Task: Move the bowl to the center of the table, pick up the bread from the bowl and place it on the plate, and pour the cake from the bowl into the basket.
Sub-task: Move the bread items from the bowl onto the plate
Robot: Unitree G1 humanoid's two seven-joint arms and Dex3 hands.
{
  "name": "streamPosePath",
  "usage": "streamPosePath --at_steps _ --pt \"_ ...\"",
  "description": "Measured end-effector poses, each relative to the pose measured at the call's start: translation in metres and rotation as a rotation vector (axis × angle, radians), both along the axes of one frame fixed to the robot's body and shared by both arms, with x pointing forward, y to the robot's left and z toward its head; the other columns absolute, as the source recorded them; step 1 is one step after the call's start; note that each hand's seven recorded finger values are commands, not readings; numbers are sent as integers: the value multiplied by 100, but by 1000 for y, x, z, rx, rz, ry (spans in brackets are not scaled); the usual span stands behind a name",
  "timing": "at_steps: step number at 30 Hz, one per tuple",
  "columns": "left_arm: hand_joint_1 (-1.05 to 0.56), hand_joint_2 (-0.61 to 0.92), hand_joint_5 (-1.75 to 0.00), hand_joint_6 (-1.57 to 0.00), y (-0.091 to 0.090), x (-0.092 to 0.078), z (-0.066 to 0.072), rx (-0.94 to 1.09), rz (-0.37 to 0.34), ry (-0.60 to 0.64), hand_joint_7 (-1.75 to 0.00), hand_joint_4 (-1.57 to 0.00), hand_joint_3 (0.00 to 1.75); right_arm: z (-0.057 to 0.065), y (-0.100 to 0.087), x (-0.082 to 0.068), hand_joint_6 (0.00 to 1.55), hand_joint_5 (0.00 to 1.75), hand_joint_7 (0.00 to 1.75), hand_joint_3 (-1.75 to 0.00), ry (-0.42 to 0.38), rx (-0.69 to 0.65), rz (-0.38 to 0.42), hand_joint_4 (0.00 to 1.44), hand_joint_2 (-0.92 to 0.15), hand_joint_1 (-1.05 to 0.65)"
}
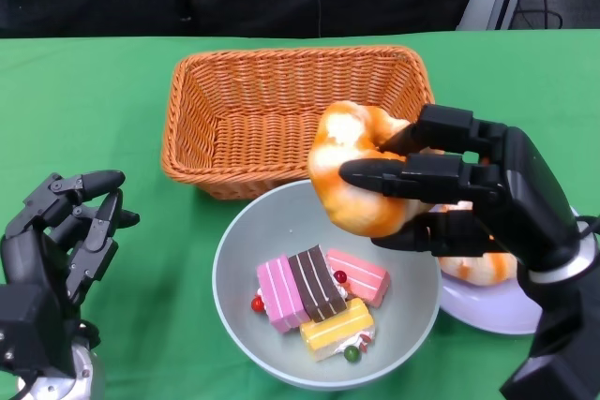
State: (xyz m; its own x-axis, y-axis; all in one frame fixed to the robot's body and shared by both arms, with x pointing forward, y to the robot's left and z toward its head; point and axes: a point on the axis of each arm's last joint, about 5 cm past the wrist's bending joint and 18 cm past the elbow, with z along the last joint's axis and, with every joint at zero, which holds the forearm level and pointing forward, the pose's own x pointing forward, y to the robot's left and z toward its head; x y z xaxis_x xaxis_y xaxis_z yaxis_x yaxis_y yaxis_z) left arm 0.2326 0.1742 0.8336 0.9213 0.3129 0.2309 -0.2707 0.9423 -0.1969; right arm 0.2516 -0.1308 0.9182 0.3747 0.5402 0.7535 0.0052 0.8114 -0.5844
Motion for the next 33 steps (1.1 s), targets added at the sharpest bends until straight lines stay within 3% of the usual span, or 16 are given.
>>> streamPosePath --at_steps 12,33 --pt "-24 92 -128 -92 4 -1 -1 -2 -7 4 -82 -82 26 -18 -47 -6 124 105 4 -3 128 15 -214 91 -87 -26" --pt "-25 92 -128 -93 8 -2 -2 -11 -2 5 -81 -83 25 -36 -83 -11 122 101 6 0 265 -42 -388 93 -85 -12"
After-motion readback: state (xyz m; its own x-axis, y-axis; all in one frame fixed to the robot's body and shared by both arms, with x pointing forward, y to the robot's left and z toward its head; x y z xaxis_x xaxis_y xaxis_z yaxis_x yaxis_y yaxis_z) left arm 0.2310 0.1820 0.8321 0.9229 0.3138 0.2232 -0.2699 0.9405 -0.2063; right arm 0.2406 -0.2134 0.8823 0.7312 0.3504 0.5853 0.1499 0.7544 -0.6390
